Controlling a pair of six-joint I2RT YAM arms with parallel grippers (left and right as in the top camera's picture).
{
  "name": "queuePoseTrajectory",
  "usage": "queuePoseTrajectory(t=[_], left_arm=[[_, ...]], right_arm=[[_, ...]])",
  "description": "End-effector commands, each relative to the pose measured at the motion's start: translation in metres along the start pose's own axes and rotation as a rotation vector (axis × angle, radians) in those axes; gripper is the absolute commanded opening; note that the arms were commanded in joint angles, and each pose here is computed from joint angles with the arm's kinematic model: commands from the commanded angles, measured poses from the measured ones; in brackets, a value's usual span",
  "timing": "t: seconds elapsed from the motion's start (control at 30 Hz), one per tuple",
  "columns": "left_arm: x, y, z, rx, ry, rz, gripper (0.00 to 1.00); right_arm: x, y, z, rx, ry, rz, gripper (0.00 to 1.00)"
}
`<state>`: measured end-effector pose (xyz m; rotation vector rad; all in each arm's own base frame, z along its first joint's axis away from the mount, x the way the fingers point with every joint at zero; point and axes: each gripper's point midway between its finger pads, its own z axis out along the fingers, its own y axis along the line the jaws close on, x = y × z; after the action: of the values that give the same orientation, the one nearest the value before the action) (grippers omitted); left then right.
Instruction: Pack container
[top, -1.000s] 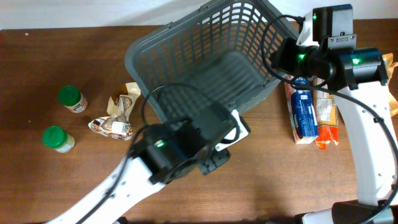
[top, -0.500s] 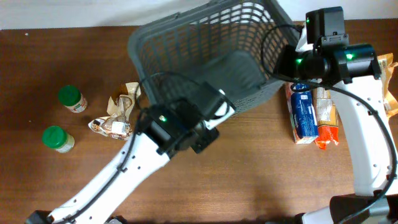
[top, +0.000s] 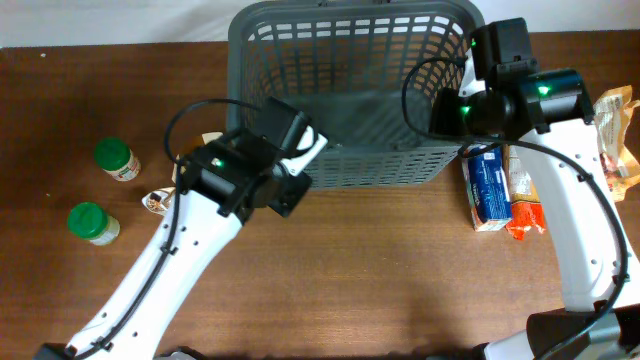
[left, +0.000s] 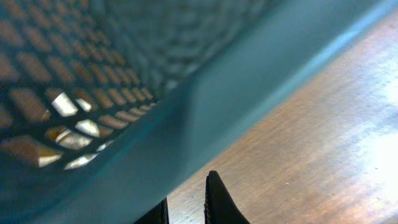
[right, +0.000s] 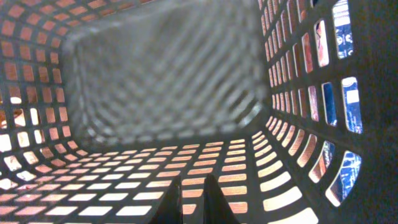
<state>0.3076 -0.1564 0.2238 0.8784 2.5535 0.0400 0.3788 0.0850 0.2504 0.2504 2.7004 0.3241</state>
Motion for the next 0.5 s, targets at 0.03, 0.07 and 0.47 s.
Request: queuePoseTrajectory(t=[0.03,0.07,0.47], left_arm=[[0.007,0.002,0.0,0.045,0.015,-0.02,0.02],[0.009,-0.006,-0.005,0.089,0.012,-0.02,0.02],[0.033,0.003,-0.121,0.021,-0.295,-0.065,0.63]], right_arm=[[-0.018,-0.005,-0.013,0.011,-0.072,-0.001,0.04],[-0.026,-0.007,-0.023,0.005,-0.105,0.01,0.04],[-0.1,-0.097,-0.127,0.09,-0.436,0.146,0.04]])
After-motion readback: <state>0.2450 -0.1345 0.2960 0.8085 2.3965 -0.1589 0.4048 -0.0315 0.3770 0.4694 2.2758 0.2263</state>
